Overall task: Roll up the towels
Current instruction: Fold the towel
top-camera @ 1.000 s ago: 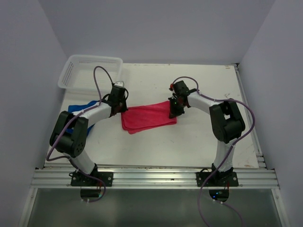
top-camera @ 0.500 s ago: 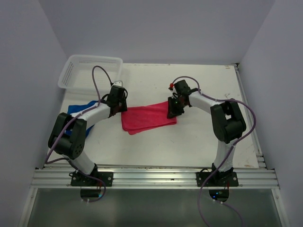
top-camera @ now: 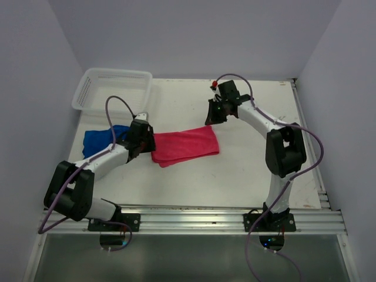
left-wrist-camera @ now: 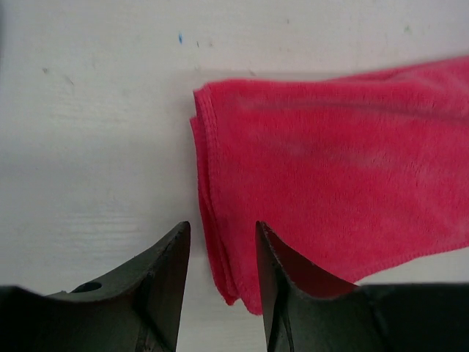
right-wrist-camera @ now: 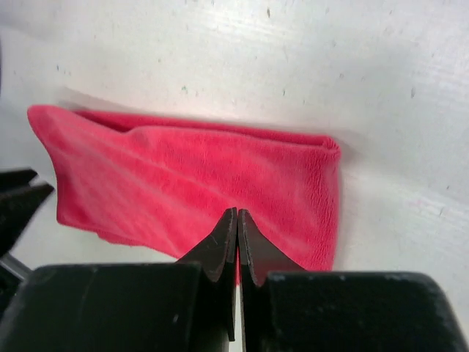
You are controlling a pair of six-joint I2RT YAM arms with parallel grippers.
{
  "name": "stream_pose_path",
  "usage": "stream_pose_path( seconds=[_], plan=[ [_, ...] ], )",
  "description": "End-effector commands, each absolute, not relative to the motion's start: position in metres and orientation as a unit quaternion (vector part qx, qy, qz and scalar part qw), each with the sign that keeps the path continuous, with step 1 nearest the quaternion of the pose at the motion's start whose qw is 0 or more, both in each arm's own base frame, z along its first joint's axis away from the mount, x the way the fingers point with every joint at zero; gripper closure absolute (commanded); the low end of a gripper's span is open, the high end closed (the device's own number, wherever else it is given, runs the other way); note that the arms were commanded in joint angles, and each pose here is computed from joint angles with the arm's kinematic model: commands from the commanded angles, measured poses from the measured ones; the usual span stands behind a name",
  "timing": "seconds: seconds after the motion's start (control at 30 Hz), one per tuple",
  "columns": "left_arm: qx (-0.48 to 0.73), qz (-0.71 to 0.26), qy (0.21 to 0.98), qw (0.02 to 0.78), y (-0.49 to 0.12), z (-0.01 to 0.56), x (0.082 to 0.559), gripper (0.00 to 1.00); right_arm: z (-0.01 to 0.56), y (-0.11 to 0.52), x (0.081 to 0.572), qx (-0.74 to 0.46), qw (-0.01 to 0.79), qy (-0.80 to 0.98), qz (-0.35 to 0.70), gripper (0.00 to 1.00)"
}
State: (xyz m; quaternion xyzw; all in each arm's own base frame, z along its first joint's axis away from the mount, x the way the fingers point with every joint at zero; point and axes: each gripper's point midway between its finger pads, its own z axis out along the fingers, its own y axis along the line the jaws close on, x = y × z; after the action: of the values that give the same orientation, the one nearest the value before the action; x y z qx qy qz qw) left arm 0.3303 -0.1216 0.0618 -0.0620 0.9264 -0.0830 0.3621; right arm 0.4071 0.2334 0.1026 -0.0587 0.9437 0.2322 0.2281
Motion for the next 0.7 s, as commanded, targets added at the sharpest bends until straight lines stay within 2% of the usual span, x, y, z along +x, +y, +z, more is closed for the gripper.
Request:
stream_pose_path(
  seconds=[0.0, 0.23, 0.47, 0.5, 0.57, 0.63, 0.67],
  plan=[
    [-0.052, -0.137, 0.917, 0.371, -0.149, 0.065, 0.318, 0.55, 0.099, 0.234, 0.426, -0.040, 0.233, 0.946, 0.223, 1.00],
    [-0.034, -0.125, 0.933, 0.336, -0.158, 0.036, 0.294, 0.56, 0.069, 0.234, 0.440, -0.030, 0.220, 0.952, 0.210, 1.00],
    [-0.040, -0.094, 0.944, 0.314, -0.143, 0.021, 0.279, 0.65, 0.032, 0.230, 0.441, -0.022, 0.195, 0.962, 0.189, 1.00],
    [-0.038, -0.094, 0.945, 0.312, -0.143, 0.020, 0.278, 0.68, 0.030, 0.229, 0.441, -0.020, 0.195, 0.963, 0.184, 1.00],
    [-0.038, -0.093, 0.947, 0.306, -0.142, 0.016, 0.274, 0.81, 0.027, 0.228, 0.440, -0.017, 0.193, 0.964, 0.182, 1.00],
    [-0.039, -0.091, 0.948, 0.302, -0.141, 0.013, 0.270, 0.98, 0.024, 0.227, 0.442, -0.013, 0.194, 0.964, 0.179, 1.00],
    [-0.040, -0.091, 0.949, 0.301, -0.140, 0.012, 0.270, 1.00, 0.023, 0.227, 0.442, -0.012, 0.193, 0.965, 0.178, 1.00]
  ],
)
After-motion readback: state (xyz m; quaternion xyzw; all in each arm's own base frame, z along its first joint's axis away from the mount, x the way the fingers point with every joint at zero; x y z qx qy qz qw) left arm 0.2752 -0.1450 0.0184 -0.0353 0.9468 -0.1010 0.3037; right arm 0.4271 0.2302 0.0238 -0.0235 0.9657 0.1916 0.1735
